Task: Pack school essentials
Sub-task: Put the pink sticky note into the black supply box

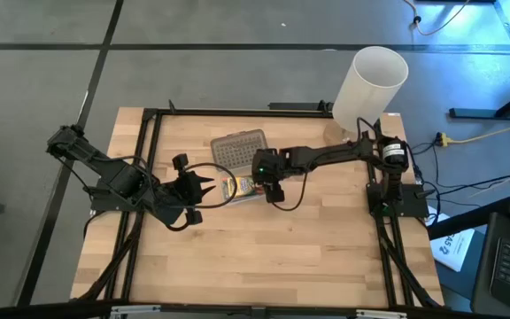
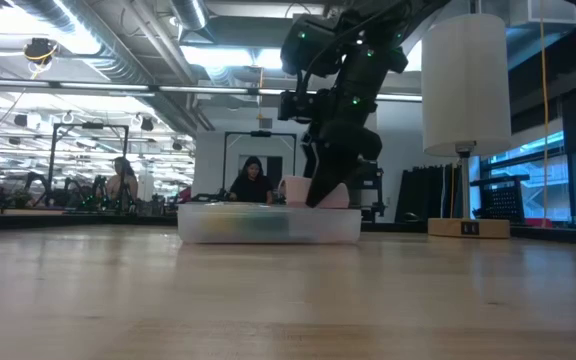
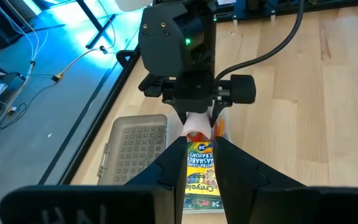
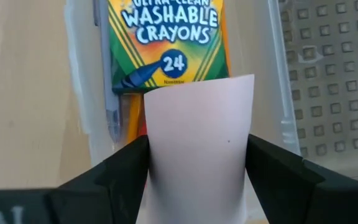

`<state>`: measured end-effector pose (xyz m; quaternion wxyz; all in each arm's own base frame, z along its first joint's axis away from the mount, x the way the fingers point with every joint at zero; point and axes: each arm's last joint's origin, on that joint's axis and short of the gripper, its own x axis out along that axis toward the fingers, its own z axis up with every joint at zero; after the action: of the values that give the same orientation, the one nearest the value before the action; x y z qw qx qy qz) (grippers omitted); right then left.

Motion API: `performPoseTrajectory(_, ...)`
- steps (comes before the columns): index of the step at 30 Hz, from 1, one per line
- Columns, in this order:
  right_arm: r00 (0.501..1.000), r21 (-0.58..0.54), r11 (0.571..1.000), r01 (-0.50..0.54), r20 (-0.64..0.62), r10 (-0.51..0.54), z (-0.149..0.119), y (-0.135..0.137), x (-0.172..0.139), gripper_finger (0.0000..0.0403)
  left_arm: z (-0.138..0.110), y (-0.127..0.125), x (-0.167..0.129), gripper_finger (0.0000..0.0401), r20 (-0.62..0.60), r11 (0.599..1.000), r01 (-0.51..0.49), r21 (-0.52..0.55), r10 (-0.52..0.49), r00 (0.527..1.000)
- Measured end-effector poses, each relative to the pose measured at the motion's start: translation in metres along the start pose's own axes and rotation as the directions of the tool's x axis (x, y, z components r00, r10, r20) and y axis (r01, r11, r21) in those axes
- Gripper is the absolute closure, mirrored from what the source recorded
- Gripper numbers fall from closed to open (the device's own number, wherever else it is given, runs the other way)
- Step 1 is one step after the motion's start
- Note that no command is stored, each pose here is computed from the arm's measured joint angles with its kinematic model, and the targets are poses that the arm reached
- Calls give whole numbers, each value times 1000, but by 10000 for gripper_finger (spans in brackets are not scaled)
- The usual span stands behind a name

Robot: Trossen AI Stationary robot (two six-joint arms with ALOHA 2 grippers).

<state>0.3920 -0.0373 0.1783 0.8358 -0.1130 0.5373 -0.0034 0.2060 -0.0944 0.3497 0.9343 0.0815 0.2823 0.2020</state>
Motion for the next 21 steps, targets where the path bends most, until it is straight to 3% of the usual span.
performPoseTrajectory(4,999,13,999,-49,16,49,-1,-3,0,148,0,0,0,330,0,1000,0,0,0,1000)
performPoseTrajectory(21,999,71,996,-47,-6,48,-6,-15,1,141,0,0,0,330,0,1000,0,0,0,1000)
